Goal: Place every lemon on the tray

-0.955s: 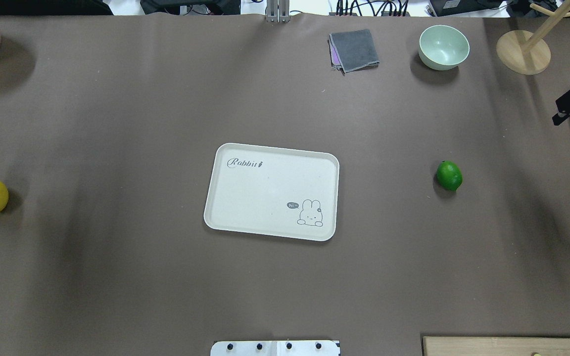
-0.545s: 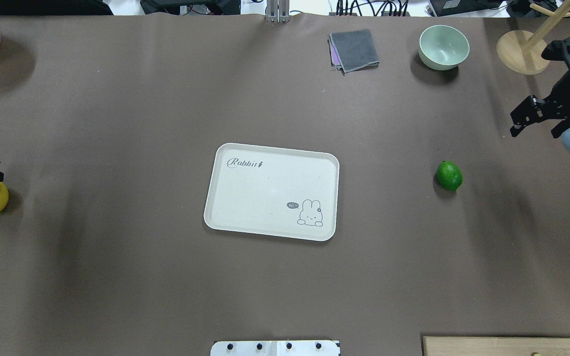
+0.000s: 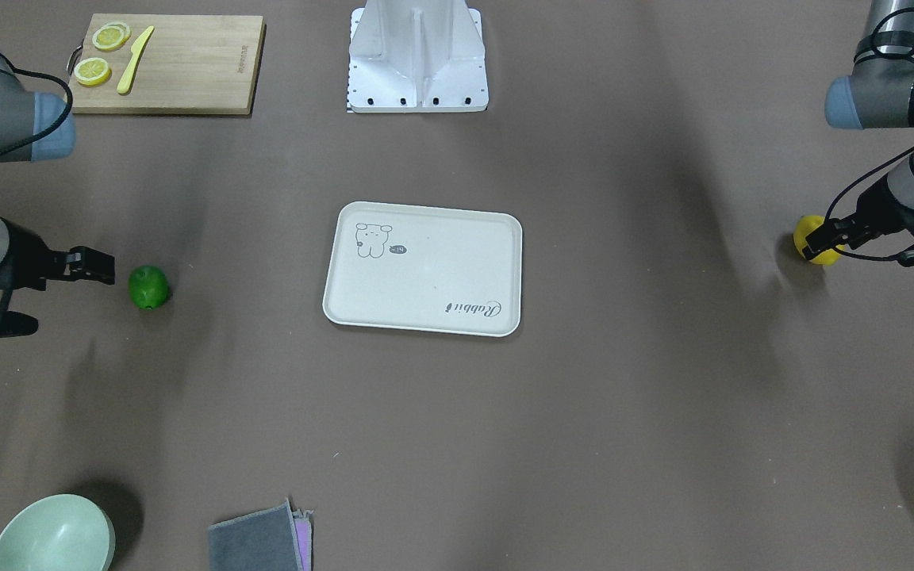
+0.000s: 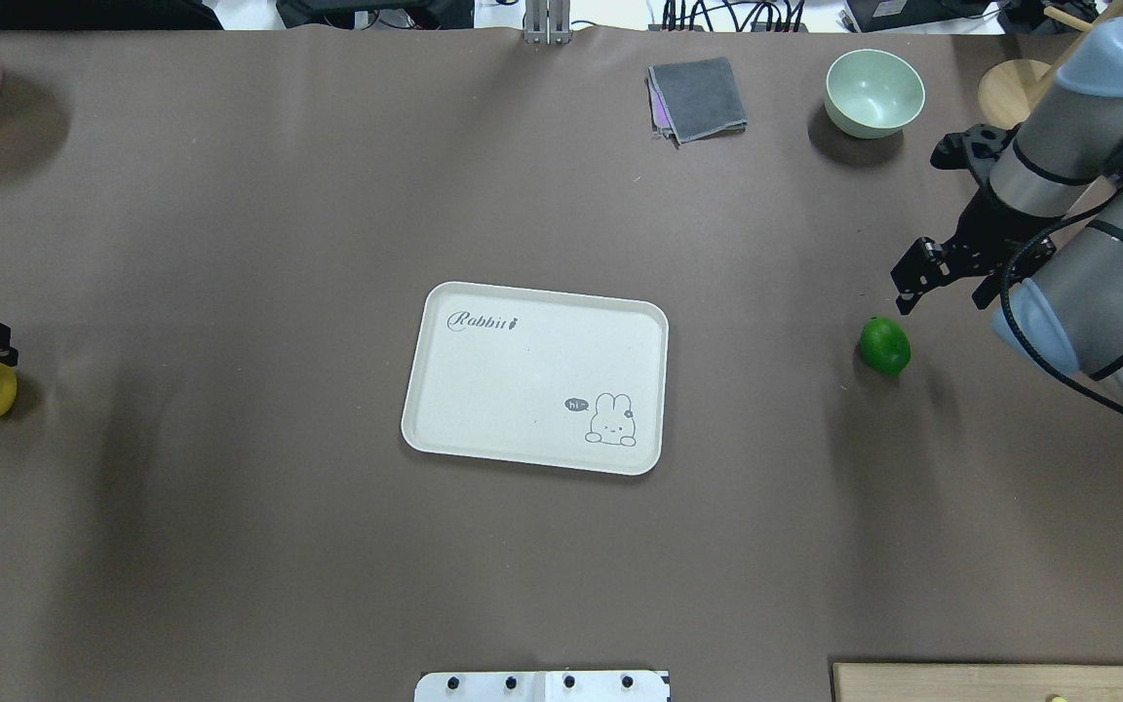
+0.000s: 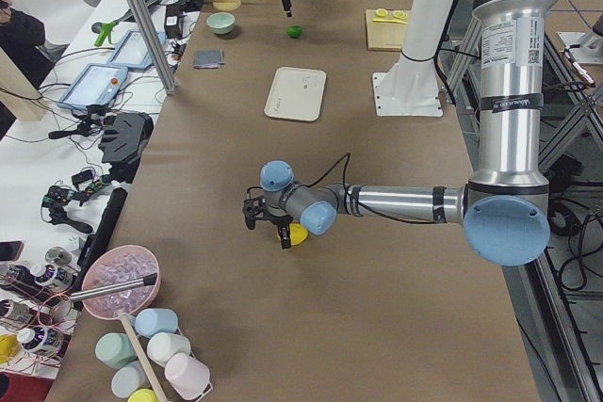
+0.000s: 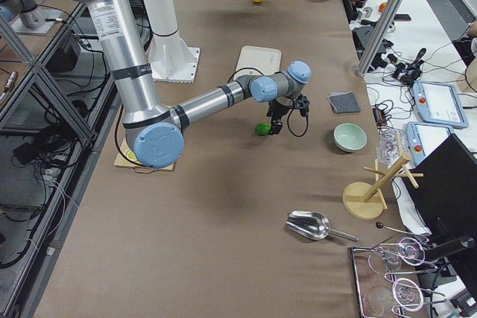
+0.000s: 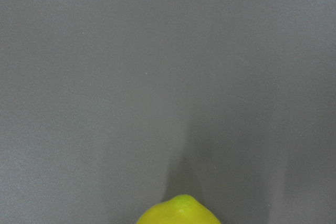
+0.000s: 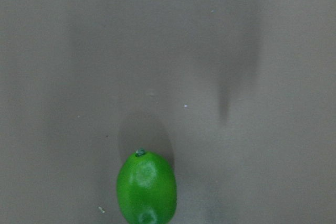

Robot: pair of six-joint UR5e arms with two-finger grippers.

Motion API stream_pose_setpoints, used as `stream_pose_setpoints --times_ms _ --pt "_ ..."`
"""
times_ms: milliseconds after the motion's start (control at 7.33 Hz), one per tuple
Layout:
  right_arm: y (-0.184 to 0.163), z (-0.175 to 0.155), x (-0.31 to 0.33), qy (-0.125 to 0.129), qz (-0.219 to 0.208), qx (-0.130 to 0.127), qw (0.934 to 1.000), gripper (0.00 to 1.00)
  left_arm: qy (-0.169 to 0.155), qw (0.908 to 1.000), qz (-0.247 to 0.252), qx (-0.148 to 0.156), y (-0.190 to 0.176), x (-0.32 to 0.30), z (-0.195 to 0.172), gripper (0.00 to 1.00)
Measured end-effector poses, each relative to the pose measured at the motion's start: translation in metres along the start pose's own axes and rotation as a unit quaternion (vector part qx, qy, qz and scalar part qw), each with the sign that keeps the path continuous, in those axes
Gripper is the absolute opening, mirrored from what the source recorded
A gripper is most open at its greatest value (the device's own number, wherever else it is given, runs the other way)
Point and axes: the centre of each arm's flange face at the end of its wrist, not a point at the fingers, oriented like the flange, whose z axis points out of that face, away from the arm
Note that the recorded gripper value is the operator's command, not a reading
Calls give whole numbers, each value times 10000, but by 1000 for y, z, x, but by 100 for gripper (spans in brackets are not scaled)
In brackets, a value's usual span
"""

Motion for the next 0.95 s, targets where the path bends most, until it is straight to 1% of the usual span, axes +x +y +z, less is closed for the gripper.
stream_pose_setpoints --times_ms 136,409,682,818,955 --pt "2 12 -13 1 -117 -81 9999 99 11 10000 11 8 0 0 0 0" --pt "6 32 -26 29 -228 -233 9995 98 19 10000 30 7 1 1 1 0" --pt "6 45 -27 74 -268 -332 9991 96 67 9999 85 -45 -1 7 0 0" --pt "3 54 -28 94 -299 -363 9989 96 134 9998 97 -117 -2 11 -1 0" --pt "-3 62 -31 99 -348 -363 9987 94 202 9995 89 -210 -2 14 -2 0"
